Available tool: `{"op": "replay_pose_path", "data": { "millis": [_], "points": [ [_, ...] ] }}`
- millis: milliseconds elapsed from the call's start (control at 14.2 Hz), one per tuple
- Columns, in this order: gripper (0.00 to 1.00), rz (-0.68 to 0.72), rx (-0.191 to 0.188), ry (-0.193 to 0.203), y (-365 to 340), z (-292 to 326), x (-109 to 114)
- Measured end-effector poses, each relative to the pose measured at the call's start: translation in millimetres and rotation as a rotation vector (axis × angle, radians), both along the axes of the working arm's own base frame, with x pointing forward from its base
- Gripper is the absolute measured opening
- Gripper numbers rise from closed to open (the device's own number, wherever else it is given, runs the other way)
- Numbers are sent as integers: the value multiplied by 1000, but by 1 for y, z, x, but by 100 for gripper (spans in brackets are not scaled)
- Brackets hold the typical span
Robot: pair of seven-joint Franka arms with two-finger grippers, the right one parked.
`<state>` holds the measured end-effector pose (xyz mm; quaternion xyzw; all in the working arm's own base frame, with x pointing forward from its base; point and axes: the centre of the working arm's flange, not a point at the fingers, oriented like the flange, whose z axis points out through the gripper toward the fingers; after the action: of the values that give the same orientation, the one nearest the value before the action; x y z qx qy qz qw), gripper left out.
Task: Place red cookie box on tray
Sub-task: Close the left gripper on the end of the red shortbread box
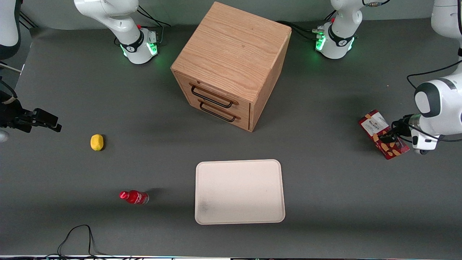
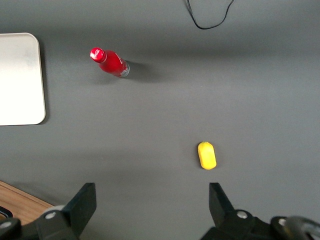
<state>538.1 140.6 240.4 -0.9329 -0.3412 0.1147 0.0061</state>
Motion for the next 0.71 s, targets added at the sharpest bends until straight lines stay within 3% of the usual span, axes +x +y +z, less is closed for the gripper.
{"op": "replay_pose_path", "data": {
  "millis": [212,706],
  "points": [
    [96,-1,2,-3,0,-1,0],
    [21,-2,2,-1,0,-2,-1]
  ]
}}
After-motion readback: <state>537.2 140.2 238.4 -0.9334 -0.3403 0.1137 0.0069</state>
